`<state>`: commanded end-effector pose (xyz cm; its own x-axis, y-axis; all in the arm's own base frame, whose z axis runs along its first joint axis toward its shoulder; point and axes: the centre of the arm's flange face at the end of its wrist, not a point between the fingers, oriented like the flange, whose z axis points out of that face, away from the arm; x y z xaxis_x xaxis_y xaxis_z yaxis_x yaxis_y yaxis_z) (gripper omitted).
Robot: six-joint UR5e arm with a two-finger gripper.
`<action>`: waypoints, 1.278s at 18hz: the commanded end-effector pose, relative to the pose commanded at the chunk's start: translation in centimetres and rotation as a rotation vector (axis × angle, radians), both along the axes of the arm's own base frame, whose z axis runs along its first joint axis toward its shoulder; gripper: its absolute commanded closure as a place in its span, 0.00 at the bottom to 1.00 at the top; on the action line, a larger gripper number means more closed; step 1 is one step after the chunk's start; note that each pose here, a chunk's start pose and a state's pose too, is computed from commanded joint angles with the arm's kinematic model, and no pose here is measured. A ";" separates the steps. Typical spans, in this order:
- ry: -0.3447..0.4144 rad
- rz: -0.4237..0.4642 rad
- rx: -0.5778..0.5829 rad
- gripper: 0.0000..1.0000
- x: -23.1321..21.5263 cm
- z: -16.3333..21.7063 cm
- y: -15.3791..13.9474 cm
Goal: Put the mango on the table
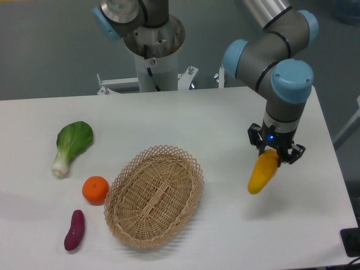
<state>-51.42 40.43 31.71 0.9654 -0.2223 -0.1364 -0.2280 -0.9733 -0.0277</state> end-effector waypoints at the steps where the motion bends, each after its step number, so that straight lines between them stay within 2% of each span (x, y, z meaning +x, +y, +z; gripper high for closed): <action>1: -0.001 0.000 -0.001 0.72 0.0 -0.1 0.0; 11: -0.011 -0.026 -0.008 0.70 0.3 -0.5 -0.5; 15: -0.053 -0.119 -0.039 0.70 2.7 -2.5 -2.6; 19: -0.095 -0.260 -0.063 0.72 4.8 -4.4 -5.7; 23: -0.129 -0.376 -0.080 0.72 8.1 -5.7 -7.3</action>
<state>-43.31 33.12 26.04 0.8230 -0.5679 0.0126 -0.5679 -0.8231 -0.0072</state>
